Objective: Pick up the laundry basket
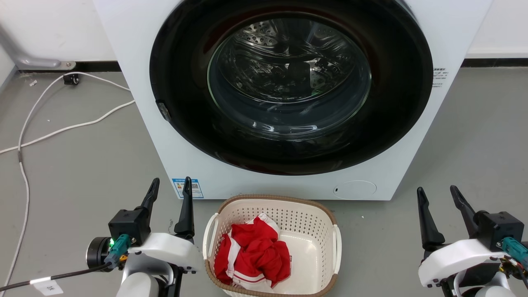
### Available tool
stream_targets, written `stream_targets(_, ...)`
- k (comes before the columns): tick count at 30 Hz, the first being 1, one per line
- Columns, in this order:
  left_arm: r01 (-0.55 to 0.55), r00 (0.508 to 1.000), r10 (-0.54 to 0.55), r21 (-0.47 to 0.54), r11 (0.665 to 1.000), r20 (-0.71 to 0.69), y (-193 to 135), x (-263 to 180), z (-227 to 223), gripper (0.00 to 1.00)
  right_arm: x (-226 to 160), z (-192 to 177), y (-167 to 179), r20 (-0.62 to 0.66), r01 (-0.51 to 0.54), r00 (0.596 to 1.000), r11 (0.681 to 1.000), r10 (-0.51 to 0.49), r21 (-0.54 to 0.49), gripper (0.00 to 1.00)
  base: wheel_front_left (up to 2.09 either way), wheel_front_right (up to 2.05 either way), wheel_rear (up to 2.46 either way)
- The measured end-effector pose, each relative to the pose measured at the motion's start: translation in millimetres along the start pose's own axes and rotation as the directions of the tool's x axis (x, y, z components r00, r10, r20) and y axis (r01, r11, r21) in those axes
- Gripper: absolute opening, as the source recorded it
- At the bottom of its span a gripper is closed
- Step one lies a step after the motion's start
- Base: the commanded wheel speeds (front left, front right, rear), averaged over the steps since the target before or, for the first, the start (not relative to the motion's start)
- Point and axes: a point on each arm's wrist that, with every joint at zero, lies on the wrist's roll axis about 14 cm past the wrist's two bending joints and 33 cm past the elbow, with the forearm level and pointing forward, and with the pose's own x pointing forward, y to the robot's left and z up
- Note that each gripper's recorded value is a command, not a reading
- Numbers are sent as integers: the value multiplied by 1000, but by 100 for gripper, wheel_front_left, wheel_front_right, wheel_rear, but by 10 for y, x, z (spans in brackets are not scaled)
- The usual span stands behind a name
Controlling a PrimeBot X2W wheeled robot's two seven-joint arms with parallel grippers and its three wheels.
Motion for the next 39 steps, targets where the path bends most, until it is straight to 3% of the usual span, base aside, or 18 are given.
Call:
stream_targets(25, 12, 999, -17, 124, 992, 40, -49, 9, 54, 100, -21, 91, 25, 26, -8, 1000, 986, 13, -164, 100, 0, 0, 0)
stream_targets(39, 2, 999, -6, 121, 993, 32, -23, -1, 28, 100, -39, 64, -7, 22, 0, 1000, 989, 3, -146, 100, 0, 0, 0)
